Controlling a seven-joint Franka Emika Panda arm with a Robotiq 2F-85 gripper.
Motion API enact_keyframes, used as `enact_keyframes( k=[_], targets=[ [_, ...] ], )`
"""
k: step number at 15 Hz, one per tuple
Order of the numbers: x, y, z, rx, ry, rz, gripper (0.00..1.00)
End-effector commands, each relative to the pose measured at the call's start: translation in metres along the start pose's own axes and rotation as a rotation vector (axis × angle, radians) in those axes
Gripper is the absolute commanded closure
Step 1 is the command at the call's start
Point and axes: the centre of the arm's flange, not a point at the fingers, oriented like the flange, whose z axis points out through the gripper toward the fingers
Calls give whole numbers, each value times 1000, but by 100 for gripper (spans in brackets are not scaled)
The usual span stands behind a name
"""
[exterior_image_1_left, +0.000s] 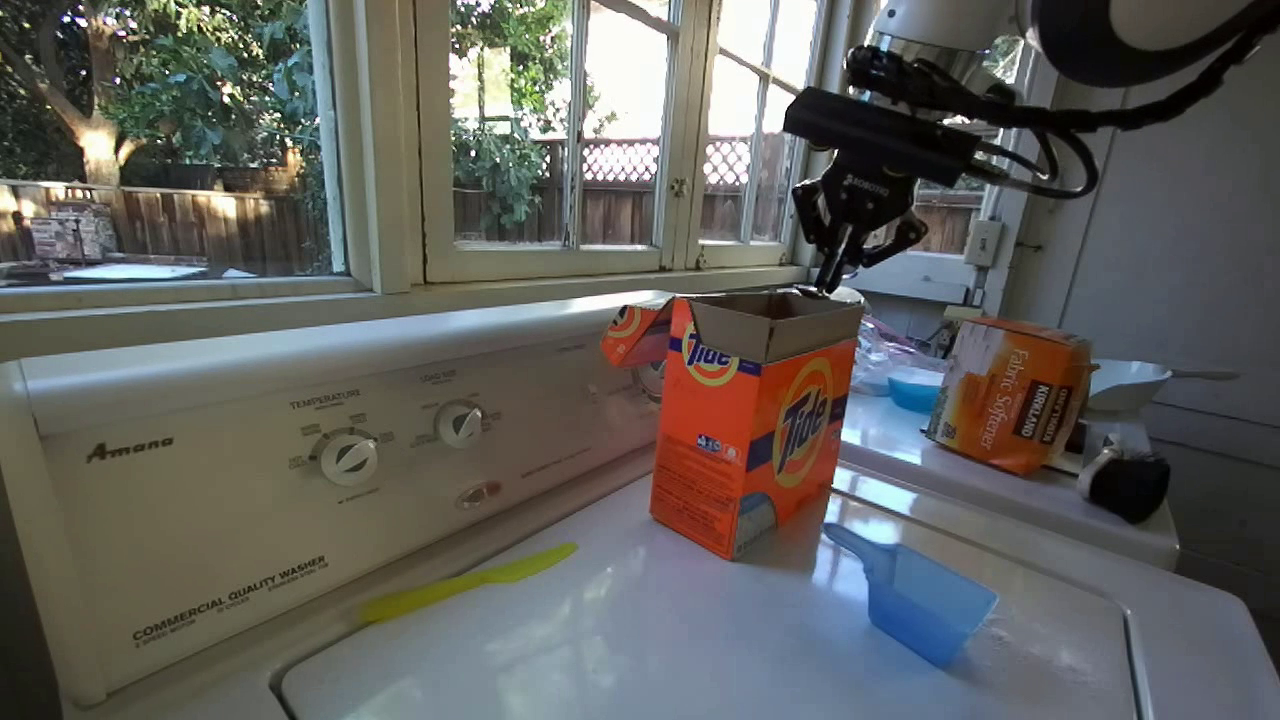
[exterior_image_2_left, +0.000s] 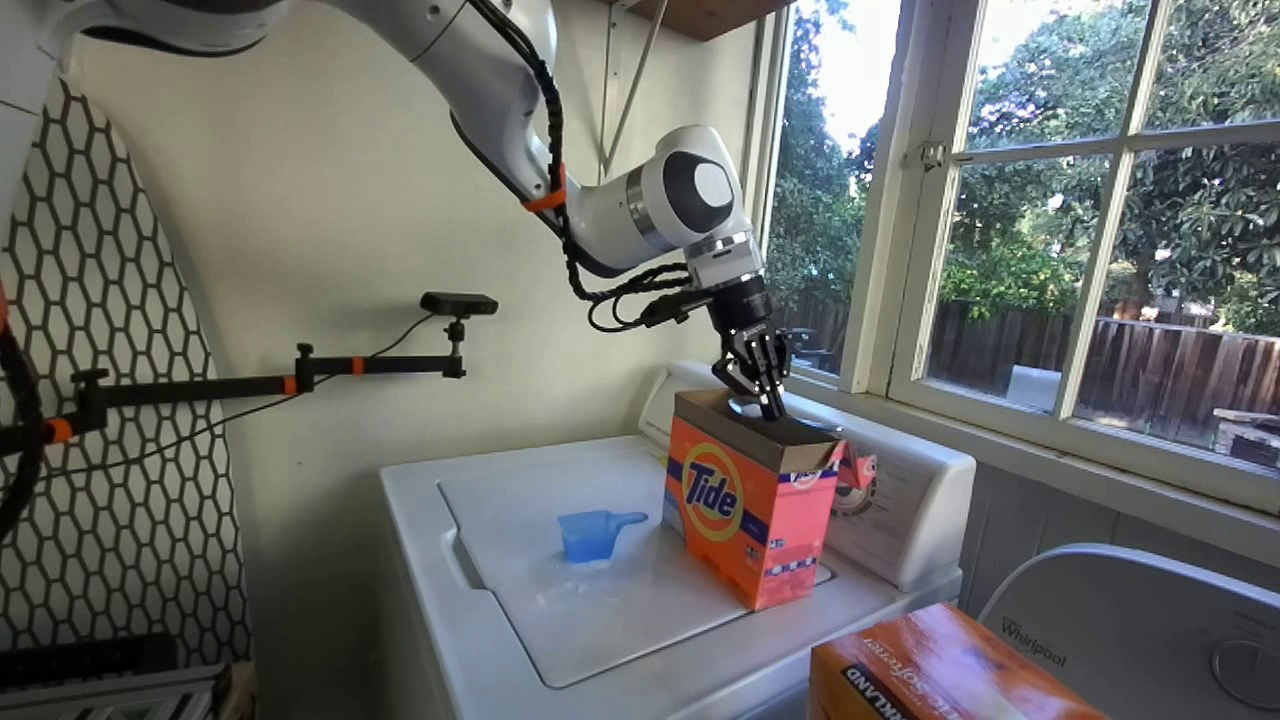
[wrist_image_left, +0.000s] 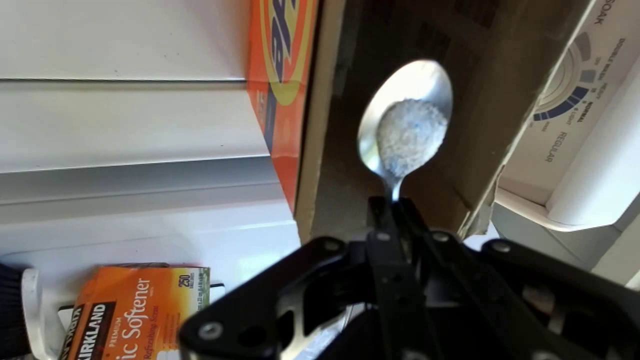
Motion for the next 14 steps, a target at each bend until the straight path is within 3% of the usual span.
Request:
enact_keyframes(
  k=[1,14],
  targets=[
    [-7,-19,3,-8,52,0,98],
    [-40,-24,-6,66,295,-88,98]
  ],
)
